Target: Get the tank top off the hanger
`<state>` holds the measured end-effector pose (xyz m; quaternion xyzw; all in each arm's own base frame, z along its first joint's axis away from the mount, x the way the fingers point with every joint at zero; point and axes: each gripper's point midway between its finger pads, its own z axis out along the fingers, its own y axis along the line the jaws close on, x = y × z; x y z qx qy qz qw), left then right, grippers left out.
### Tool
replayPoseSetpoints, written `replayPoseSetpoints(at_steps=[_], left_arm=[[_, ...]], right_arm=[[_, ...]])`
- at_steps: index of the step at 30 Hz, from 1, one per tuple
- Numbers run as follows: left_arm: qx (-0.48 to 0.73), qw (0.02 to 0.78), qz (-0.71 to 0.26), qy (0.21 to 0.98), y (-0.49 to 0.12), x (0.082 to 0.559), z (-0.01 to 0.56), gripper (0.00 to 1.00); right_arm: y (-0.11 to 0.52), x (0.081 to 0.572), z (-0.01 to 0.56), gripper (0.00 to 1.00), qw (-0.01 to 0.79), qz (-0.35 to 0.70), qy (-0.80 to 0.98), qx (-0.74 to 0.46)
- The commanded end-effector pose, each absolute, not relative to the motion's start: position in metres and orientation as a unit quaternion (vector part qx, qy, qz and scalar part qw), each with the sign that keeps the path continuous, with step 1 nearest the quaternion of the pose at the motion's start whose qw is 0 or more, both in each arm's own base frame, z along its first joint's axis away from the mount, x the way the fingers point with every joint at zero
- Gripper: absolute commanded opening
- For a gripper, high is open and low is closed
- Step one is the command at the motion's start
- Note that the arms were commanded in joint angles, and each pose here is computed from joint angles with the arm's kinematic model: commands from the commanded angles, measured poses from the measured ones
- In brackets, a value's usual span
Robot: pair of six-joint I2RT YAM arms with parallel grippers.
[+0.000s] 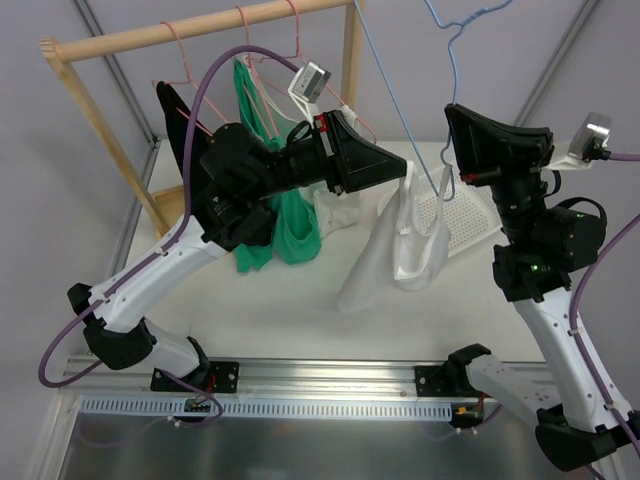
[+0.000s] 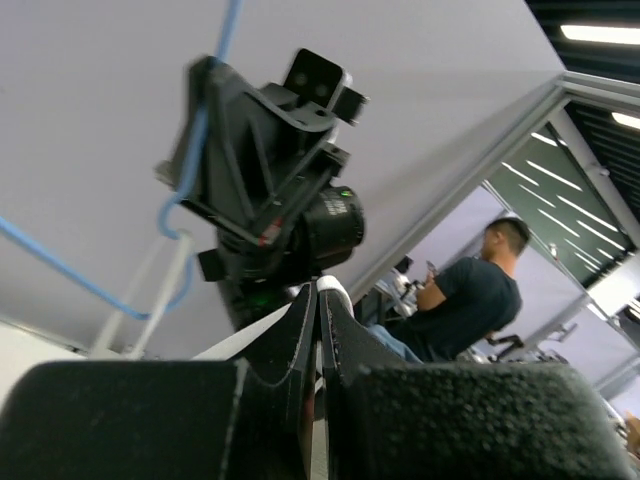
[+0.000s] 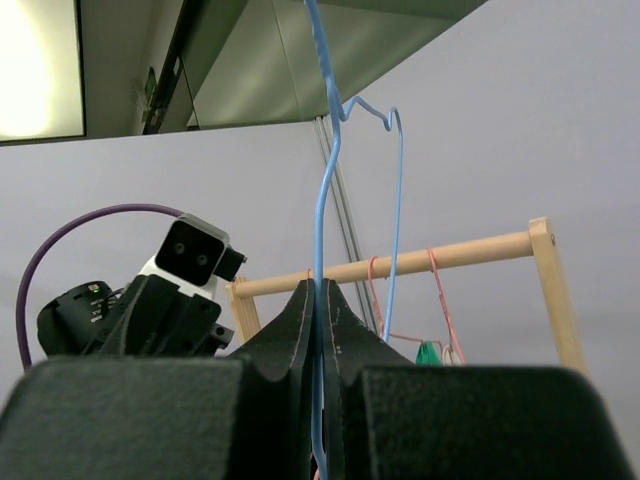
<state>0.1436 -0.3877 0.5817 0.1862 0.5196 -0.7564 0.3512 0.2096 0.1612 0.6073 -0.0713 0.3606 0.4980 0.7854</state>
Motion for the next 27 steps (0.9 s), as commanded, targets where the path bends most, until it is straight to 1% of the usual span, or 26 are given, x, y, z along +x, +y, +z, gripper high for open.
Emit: replayPoseSetpoints(at_steps=[1, 2, 5, 9, 13, 14, 15, 17, 18, 19, 20, 21, 24, 27], left_arm=[[0.227, 0.330, -0.796, 0.453, -0.374, 0.105, 0.625, 0.00], [0.229, 0.312, -0.803, 0.454, -0.375, 0.100, 0.626, 0.00], [0.232, 0.269, -0.829, 0.432, -0.377, 0.082, 0.641, 0.00], [0.239, 0.244, -0.857, 0.387, -0.369, 0.060, 0.674, 0.00], [0.254, 0.227, -0.853, 0.395, -0.369, 0.053, 0.666, 0.00], [0.259, 0.234, -0.848, 0.398, -0.367, 0.052, 0.662, 0.00], [0.255, 0.228, -0.840, 0.422, -0.377, 0.058, 0.641, 0.00], [0.245, 0.254, -0.827, 0.438, -0.365, 0.060, 0.629, 0.00], [0.229, 0.248, -0.812, 0.477, -0.376, 0.073, 0.597, 0.00], [0.207, 0.256, -0.802, 0.498, -0.374, 0.085, 0.585, 0.00], [0.199, 0.263, -0.800, 0.500, -0.362, 0.084, 0.584, 0.00], [0.189, 0.259, -0.789, 0.524, -0.365, 0.093, 0.561, 0.00], [0.183, 0.306, -0.762, 0.541, -0.350, 0.101, 0.551, 0.00], [0.198, 0.339, -0.736, 0.551, -0.340, 0.103, 0.547, 0.00]], right_arm=[[0.138, 0.177, 0.656, 0.00, 0.832, 0.491, 0.249, -0.066], [0.139, 0.184, 0.653, 0.00, 0.833, 0.491, 0.249, -0.059], [0.141, 0.185, 0.657, 0.00, 0.834, 0.497, 0.230, -0.064], [0.144, 0.193, 0.654, 0.00, 0.827, 0.520, 0.208, -0.054], [0.143, 0.191, 0.664, 0.00, 0.819, 0.536, 0.196, -0.050], [0.142, 0.189, 0.667, 0.00, 0.820, 0.537, 0.193, -0.047], [0.140, 0.192, 0.669, 0.00, 0.821, 0.535, 0.198, -0.037], [0.134, 0.185, 0.679, 0.00, 0.827, 0.524, 0.201, -0.034], [0.140, 0.205, 0.668, 0.00, 0.822, 0.505, 0.262, -0.026], [0.143, 0.209, 0.664, 0.00, 0.821, 0.489, 0.293, -0.034], [0.140, 0.200, 0.674, 0.00, 0.825, 0.474, 0.304, -0.045], [0.150, 0.217, 0.652, 0.00, 0.815, 0.443, 0.368, -0.063], [0.151, 0.222, 0.624, 0.00, 0.800, 0.414, 0.430, -0.072], [0.142, 0.220, 0.601, 0.00, 0.802, 0.375, 0.460, -0.072]])
